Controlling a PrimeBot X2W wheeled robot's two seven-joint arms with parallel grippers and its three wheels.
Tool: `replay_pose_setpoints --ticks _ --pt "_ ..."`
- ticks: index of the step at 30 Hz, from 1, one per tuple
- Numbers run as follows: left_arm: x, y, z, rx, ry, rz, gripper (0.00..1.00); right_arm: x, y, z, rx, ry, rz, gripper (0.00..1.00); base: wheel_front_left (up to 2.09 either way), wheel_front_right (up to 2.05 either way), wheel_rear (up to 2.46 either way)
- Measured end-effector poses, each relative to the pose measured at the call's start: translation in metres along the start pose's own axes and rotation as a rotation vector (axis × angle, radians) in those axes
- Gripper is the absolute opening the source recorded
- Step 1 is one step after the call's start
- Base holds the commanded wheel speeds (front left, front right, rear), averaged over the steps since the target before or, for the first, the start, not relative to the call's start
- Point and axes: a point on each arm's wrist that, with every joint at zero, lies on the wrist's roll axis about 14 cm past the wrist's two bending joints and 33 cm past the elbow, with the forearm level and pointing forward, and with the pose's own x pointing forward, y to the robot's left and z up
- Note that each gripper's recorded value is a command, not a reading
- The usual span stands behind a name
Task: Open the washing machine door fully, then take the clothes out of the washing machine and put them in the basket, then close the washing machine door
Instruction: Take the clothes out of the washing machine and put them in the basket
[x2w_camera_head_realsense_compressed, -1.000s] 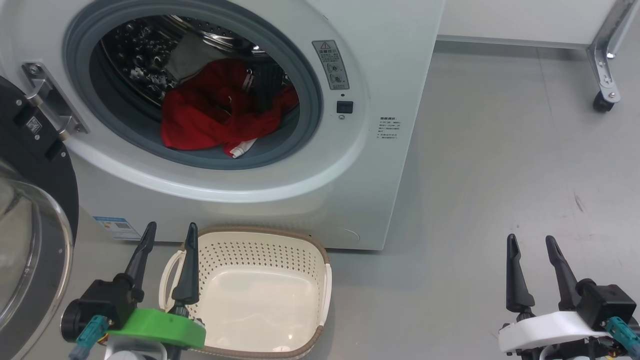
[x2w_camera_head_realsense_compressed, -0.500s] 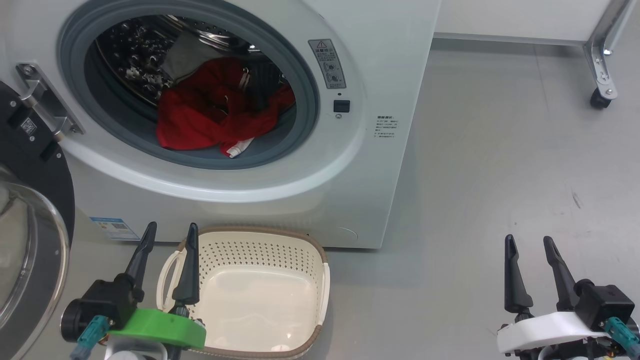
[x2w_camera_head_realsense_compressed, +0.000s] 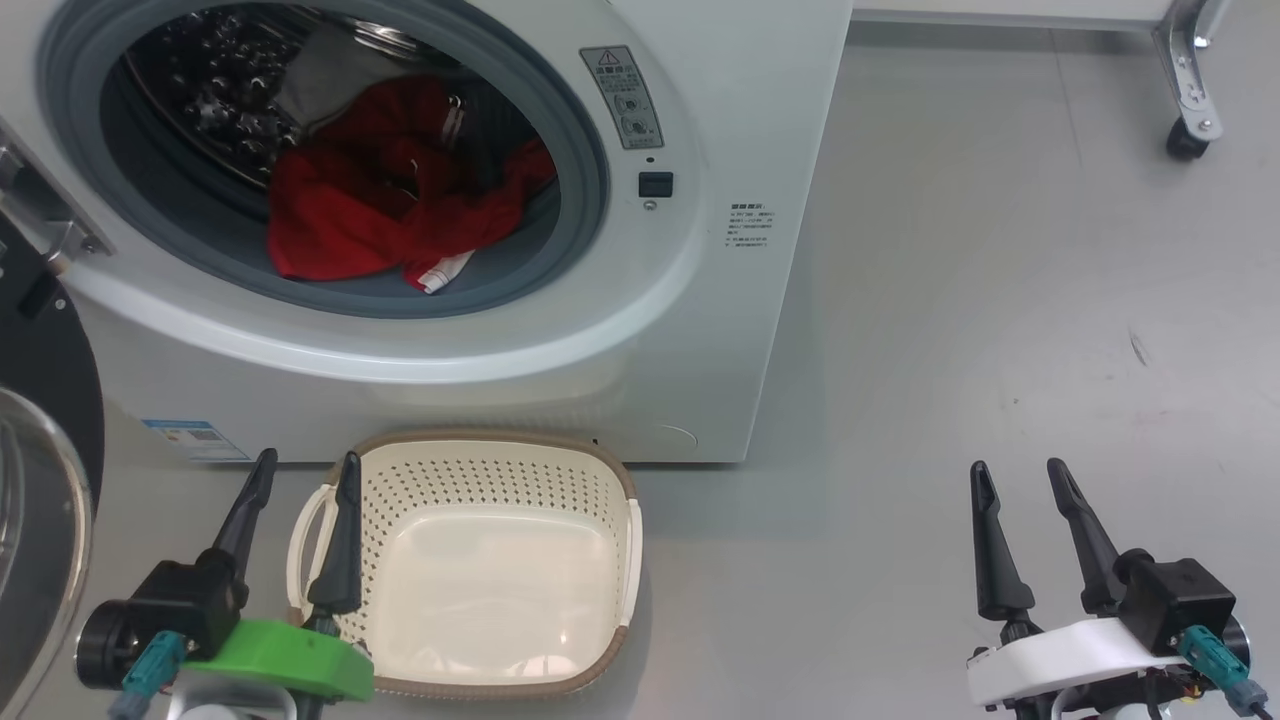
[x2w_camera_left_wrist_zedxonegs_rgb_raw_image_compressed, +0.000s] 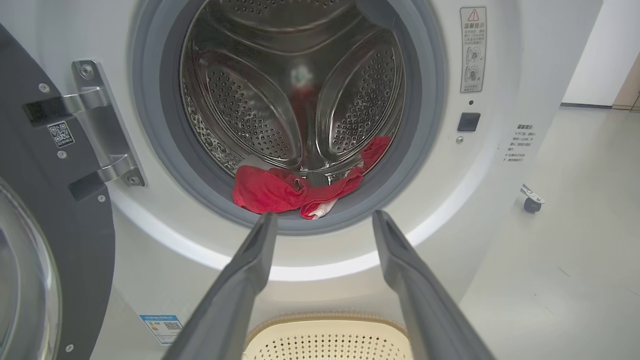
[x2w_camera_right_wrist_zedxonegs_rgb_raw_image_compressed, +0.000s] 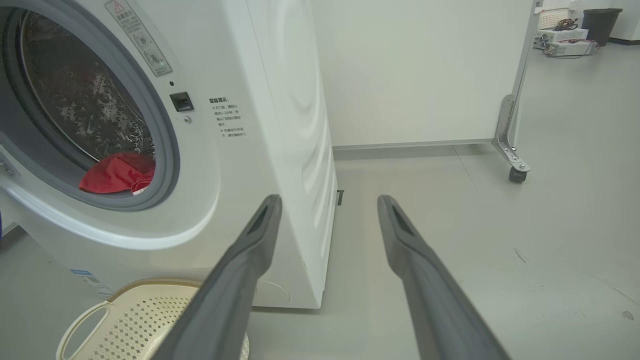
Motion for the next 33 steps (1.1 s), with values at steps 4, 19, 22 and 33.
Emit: replay_pose_setpoints --ticks 4,19,22,33 --pt "0.005 0.008 -0.016 0.052 0.075 -0.010 1.00 0.002 -0.002 -0.004 -0.007 0.013 -0.005 1.00 0.00 0.00 0.00" --pt "0.094 0.032 -0.033 0.195 0.206 -0.020 1.00 0.021 -0.021 -0.005 -0.013 0.006 -0.061 1.00 0.00 0.00 0.00" --pt "0.119 0.034 -0.034 0.209 0.219 -0.018 1.00 0.021 -0.029 -0.008 -0.016 0.015 -0.085 1.00 0.00 0.00 0.00" --pt "0.188 0.058 -0.063 0.368 0.373 0.030 1.00 0.018 -0.055 -0.017 -0.020 0.045 -0.173 1.00 0.00 0.00 0.00"
